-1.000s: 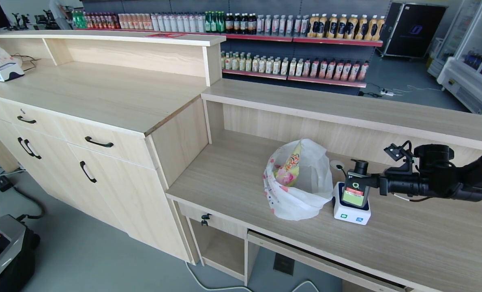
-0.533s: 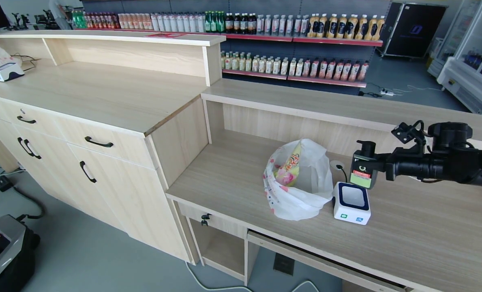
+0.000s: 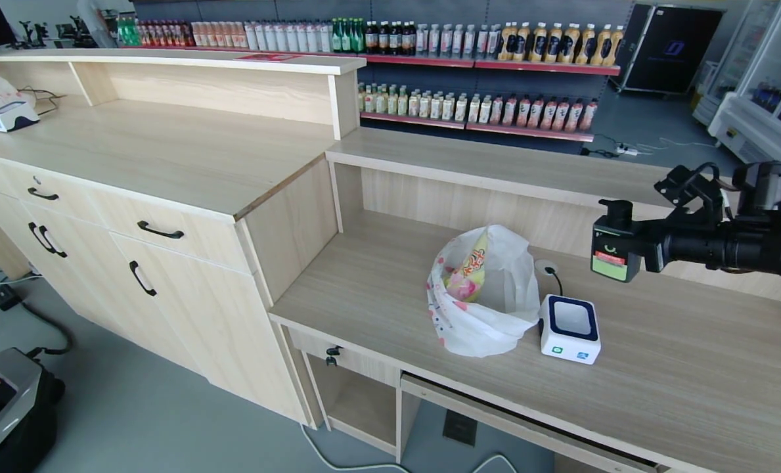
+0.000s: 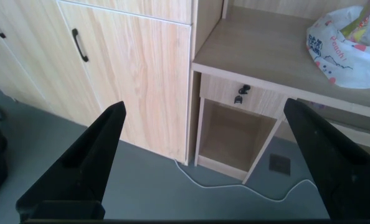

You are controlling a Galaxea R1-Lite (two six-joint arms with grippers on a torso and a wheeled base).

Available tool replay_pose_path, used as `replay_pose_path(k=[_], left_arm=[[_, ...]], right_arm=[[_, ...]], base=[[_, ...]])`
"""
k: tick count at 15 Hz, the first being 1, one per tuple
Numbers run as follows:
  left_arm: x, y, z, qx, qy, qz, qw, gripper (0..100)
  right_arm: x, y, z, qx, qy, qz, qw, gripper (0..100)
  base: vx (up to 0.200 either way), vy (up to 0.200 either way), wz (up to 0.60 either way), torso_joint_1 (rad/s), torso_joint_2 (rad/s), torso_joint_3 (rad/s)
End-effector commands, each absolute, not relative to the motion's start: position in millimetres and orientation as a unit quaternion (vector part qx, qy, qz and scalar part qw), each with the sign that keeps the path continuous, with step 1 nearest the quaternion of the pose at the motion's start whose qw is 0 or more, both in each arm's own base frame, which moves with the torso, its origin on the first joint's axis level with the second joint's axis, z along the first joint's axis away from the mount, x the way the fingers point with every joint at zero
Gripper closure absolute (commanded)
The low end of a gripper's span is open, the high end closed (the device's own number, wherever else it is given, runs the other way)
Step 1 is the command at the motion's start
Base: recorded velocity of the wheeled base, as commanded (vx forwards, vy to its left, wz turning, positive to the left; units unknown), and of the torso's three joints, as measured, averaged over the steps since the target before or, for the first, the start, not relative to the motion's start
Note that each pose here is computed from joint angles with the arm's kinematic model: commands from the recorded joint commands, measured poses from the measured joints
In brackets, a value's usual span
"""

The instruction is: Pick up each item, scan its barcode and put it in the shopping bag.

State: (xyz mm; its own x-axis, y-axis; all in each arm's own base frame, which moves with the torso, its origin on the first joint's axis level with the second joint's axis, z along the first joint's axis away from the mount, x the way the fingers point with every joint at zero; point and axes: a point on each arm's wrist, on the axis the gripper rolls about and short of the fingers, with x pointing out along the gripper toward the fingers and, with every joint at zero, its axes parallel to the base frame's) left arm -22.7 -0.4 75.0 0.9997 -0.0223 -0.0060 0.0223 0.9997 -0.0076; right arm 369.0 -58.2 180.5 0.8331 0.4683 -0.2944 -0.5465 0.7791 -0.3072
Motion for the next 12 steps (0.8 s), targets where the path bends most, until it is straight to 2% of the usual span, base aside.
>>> replay_pose_path(k=[1, 5, 8, 9, 12], left_arm=[[-23, 0, 75, -0.004, 0.003, -0.011, 1.0, 0], [-23, 0, 75, -0.004, 0.003, -0.011, 1.0, 0], [-23, 0, 75, -0.004, 0.003, -0.011, 1.0, 0], [-23, 0, 75, -0.004, 0.003, -0.011, 1.0, 0], [-23, 0, 75, -0.004, 0.003, -0.011, 1.0, 0]], right_arm=[[355, -47, 196, -0.202, 0.096, 0.259, 0.94, 100], [361, -8, 204, -0.168, 0.103, 0.21, 0.958, 100], [376, 26, 196, -0.137, 0.113, 0.057, 0.982, 100], [380, 33, 190, -0.133, 0.112, 0.035, 0.984, 100], [383, 46, 182, -0.136, 0.097, 0.032, 0.985, 100]], base=[[0.0, 0.0, 0.0, 0.0, 0.0, 0.0], [0.0, 0.0, 0.0, 0.0, 0.0, 0.0], [0.0, 0.0, 0.0, 0.0, 0.0, 0.0], [0.0, 0.0, 0.0, 0.0, 0.0, 0.0], [0.0, 0.0, 0.0, 0.0, 0.0, 0.0]])
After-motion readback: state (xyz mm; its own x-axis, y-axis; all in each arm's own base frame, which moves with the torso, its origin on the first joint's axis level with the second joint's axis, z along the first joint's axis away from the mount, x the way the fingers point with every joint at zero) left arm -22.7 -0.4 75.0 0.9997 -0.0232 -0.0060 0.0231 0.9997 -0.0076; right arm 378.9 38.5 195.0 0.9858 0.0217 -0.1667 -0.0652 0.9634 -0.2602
